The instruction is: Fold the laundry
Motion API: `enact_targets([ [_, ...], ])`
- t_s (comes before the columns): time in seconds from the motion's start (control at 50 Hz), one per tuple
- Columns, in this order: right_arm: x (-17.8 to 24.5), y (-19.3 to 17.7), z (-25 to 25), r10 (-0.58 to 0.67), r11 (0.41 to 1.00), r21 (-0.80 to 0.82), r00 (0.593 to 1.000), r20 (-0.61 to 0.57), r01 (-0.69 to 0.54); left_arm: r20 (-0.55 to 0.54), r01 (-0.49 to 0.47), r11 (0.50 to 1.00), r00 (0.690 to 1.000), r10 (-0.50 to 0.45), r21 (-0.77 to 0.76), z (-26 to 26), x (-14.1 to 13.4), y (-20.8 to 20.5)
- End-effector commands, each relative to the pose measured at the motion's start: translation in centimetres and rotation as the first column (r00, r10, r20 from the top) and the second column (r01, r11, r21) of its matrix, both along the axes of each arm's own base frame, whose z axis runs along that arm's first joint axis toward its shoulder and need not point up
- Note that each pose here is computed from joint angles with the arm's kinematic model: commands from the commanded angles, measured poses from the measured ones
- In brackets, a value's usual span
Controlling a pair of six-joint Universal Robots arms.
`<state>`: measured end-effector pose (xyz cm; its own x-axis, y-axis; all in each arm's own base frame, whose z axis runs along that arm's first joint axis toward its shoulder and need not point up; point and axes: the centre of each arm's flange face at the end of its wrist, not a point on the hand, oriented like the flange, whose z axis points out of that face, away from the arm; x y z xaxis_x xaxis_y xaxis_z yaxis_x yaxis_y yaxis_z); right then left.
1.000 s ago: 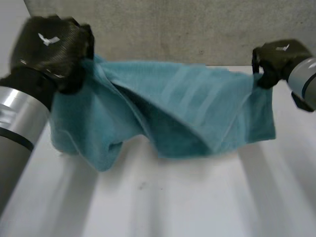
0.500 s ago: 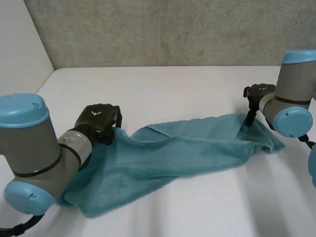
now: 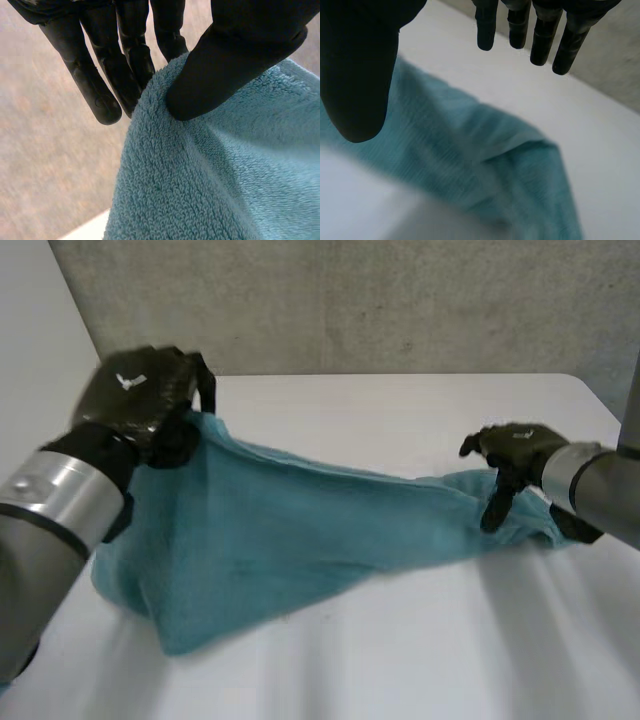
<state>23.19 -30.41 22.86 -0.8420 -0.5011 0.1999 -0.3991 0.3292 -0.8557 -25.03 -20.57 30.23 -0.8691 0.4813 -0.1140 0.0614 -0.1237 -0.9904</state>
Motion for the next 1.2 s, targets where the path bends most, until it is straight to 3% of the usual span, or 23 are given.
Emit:
enact_targets([
  [0.02, -0.1, 0.2, -3.0, 0.014, 0.997, 0.071, 1.000, -0.016, -0.013, -0.017, -0.004, 0.999, 1.000, 0.004, -0.039, 1.1, 0.9, 1.6],
  [0.18, 0.2, -1.5, -7.0, 0.007, 0.995, 0.096, 0.999, -0.032, -0.004, 0.005, -0.012, 1.000, 1.000, 0.012, 0.001, -0.4, 1.2, 1.7],
  [0.34, 1.2, -4.8, -2.9, 0.001, 0.973, -0.233, 0.999, -0.034, -0.009, 0.036, -0.108, 0.993, 0.994, 0.106, 0.047, -2.8, 2.4, -3.2],
  [0.38, 1.5, -6.8, 1.8, -0.034, 0.887, -0.460, 0.999, -0.007, 0.027, 0.024, -0.112, 0.994, 0.993, 0.112, -0.022, -2.4, 1.3, -6.6],
  [0.44, 1.8, -7.8, 4.5, -0.048, 0.821, -0.569, 0.999, 0.025, 0.054, 0.015, -0.123, 0.989, 0.992, 0.124, -0.080, -1.5, 0.9, -8.6],
  [0.48, 2.6, -8.6, 10.4, -0.040, 0.649, -0.752, 0.993, 0.115, 0.113, -0.019, -0.137, 0.962, 0.991, 0.136, -0.237, 2.5, -0.4, -11.9],
  [0.5, 2.6, -8.6, 10.4, -0.040, 0.648, -0.753, 0.993, 0.115, 0.113, -0.019, -0.137, 0.962, 0.991, 0.136, -0.238, 2.5, -0.4, -12.0],
  [0.54, 3.4, -7.7, 17.0, 0.007, 0.424, -0.885, 0.976, 0.217, 0.193, -0.091, -0.191, 0.898, 0.981, 0.169, -0.397, 7.8, -0.6, -13.8],
  [0.56, 3.4, -7.7, 17.1, 0.007, 0.423, -0.885, 0.976, 0.217, 0.194, -0.091, -0.192, 0.897, 0.981, 0.169, -0.398, 7.8, -0.6, -13.8],
  [0.58, 3.0, -7.2, 19.4, 0.016, 0.325, -0.915, 0.966, 0.259, 0.240, -0.149, -0.224, 0.856, 0.973, 0.174, -0.466, 10.5, -0.5, -13.9],
  [0.6, 2.7, -6.8, 21.1, 0.027, 0.248, -0.929, 0.957, 0.288, 0.273, -0.149, -0.224, 0.855, 0.973, 0.174, -0.467, 10.5, -0.5, -13.9],
  [0.64, 2.4, -6.4, 22.1, 0.038, 0.203, -0.935, 0.952, 0.304, 0.291, -0.262, -0.303, 0.761, 0.948, 0.180, -0.574, 14.5, 0.3, -13.8],
  [0.72, 2.4, -6.1, 21.0, 0.025, 0.250, -0.930, 0.959, 0.283, 0.269, -0.304, -0.326, 0.729, 0.938, 0.168, -0.602, 15.1, 0.2, -13.0],
  [0.76, 2.6, -6.4, 17.2, 0.003, 0.394, -0.896, 0.974, 0.225, 0.206, -0.265, -0.313, 0.770, 0.945, 0.193, -0.556, 12.7, 0.5, -12.7],
  [0.78, 2.6, -6.4, 17.1, 0.003, 0.395, -0.896, 0.974, 0.225, 0.206, -0.265, -0.313, 0.770, 0.945, 0.193, -0.556, 12.6, 0.5, -12.7],
  [0.82, 3.0, -6.1, 12.3, 0.017, 0.548, -0.830, 0.990, 0.140, 0.108, -0.205, -0.294, 0.832, 0.953, 0.221, -0.470, 8.3, 0.6, -12.7],
  [0.84, 3.0, -6.1, 12.3, 0.017, 0.549, -0.829, 0.990, 0.140, 0.107, -0.205, -0.294, 0.832, 0.953, 0.221, -0.469, 8.2, 0.6, -12.7],
  [0.86, 3.2, -5.7, 9.8, 0.032, 0.617, -0.784, 0.994, 0.102, 0.061, -0.171, -0.285, 0.865, 0.957, 0.233, -0.413, 5.9, 0.6, -12.5],
  [0.88, 3.2, -5.7, 9.8, 0.032, 0.618, -0.784, 0.994, 0.101, 0.060, -0.171, -0.285, 0.865, 0.957, 0.233, -0.413, 5.9, 0.6, -12.5],
  [0.92, 3.2, -4.6, 5.1, 0.063, 0.731, -0.682, 0.997, 0.045, -0.016, -0.094, -0.263, 0.919, 0.965, 0.246, -0.294, 0.6, 0.7, -12.0],
  [1.04, 3.0, -2.9, -1.1, 0.082, 0.851, -0.519, 0.997, -0.013, -0.077, 0.051, -0.247, 0.966, 0.967, 0.251, -0.082, -8.3, 0.9, -11.1],
  [1.08, 2.7, -2.3, -5.8, 0.083, 0.913, -0.396, 0.995, -0.056, -0.098, 0.127, -0.247, 0.968, 0.962, 0.240, 0.041, -12.8, 1.2, -10.2],
  [1.2, 2.1, -0.9, -9.7, 0.095, 0.969, -0.220, 0.990, -0.102, -0.115, 0.223, -0.254, 0.947, 0.952, 0.210, 0.194, -16.5, 1.9, -7.8],
])
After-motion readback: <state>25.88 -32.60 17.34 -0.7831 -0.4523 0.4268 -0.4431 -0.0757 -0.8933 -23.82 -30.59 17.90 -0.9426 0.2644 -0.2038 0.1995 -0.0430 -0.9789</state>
